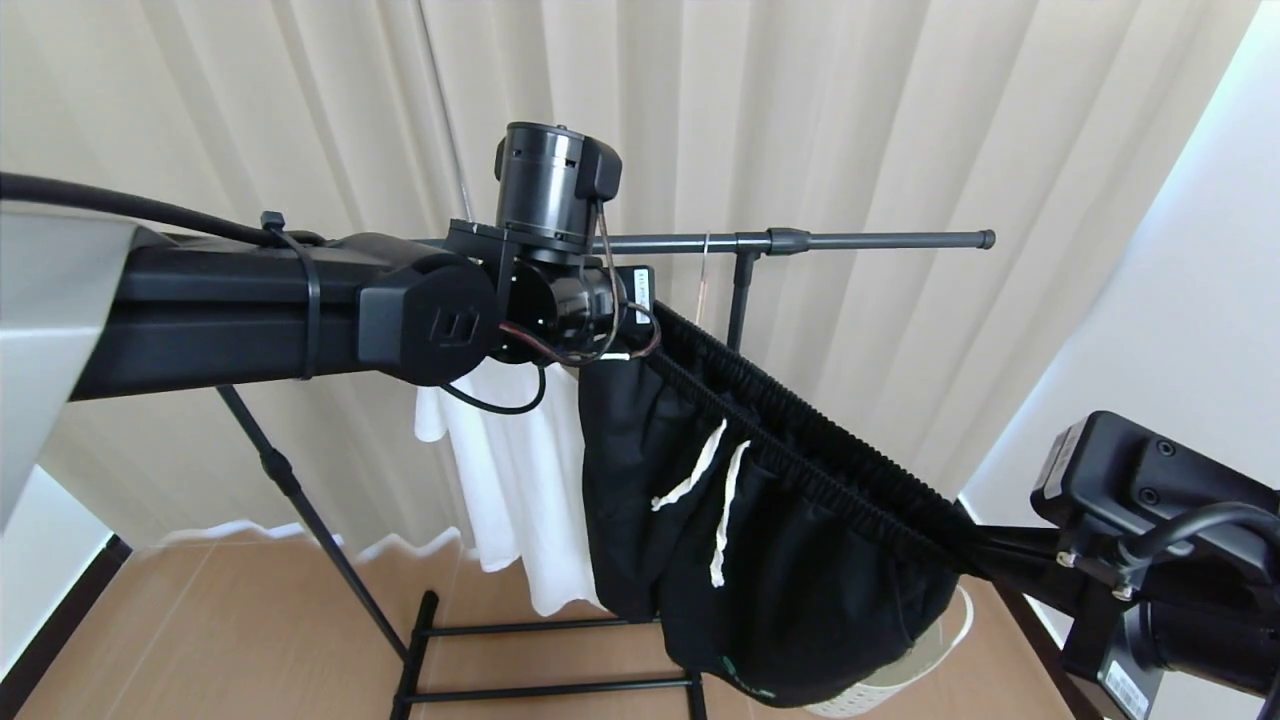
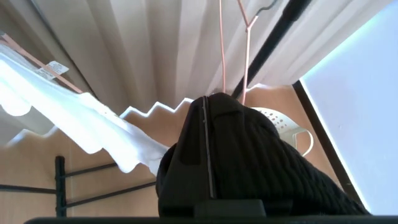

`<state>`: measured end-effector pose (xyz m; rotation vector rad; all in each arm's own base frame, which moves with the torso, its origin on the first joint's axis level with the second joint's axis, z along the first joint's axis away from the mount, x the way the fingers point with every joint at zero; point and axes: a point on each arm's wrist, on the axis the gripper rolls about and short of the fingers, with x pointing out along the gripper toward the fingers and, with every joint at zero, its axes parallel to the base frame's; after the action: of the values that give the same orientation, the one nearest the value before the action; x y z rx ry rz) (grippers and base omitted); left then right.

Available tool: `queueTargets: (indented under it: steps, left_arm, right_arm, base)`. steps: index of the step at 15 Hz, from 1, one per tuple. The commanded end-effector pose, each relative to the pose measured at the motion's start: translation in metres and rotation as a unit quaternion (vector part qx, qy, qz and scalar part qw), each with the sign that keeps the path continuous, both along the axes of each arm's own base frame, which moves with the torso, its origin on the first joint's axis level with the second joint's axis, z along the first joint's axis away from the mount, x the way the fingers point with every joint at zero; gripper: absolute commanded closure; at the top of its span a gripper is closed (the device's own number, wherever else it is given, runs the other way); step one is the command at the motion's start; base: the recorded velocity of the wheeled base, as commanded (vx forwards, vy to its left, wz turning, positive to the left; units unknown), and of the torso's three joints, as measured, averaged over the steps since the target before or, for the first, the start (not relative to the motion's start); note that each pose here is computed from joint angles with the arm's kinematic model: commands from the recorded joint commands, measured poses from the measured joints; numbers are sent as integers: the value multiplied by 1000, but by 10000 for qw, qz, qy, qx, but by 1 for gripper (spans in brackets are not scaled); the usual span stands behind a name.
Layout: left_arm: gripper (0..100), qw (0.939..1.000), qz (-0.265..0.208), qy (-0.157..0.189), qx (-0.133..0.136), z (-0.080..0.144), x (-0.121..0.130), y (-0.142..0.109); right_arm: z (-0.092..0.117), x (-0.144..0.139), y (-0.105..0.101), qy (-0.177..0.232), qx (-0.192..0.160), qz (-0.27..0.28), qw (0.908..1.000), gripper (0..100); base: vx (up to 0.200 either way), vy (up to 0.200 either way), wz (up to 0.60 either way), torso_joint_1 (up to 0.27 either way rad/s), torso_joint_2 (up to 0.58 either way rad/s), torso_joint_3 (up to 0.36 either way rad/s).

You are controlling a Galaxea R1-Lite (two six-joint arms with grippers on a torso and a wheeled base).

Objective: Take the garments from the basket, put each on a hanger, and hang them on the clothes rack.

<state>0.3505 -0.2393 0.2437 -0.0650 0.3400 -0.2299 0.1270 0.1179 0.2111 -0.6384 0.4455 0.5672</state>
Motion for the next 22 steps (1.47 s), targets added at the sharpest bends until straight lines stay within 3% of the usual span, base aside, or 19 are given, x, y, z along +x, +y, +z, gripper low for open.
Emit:
queueTargets:
  steps: [1, 9, 14, 19, 22]
  left_arm:
    - [100, 10000, 21, 34, 11, -8, 10, -3]
    - [100, 10000, 49, -34, -76, -16, 36, -6]
    - [100, 9999, 57, -45, -87, -15, 38, -5]
    - [100, 9986, 107, 446, 246, 7, 9, 13]
    - [100, 9968, -31, 650, 457, 18, -25, 25]
  right_arm:
    - [-6, -2, 19, 241, 68, 234, 9994, 100]
    - [-8, -11, 51, 960, 804, 675, 9898, 100]
    - [-9, -12, 49, 1001, 771, 697, 9895, 100]
    - [-3, 16, 24, 668, 674, -53, 9955, 100]
    - [5, 39, 10, 501, 783, -645, 9936, 100]
  base:
    - [0, 0, 0, 0, 0, 0]
    - [0, 0, 0, 0, 0, 0]
    - [0, 0, 0, 0, 0, 0]
    - [0, 0, 0, 0, 0, 0]
    - [0, 0, 0, 0, 0, 0]
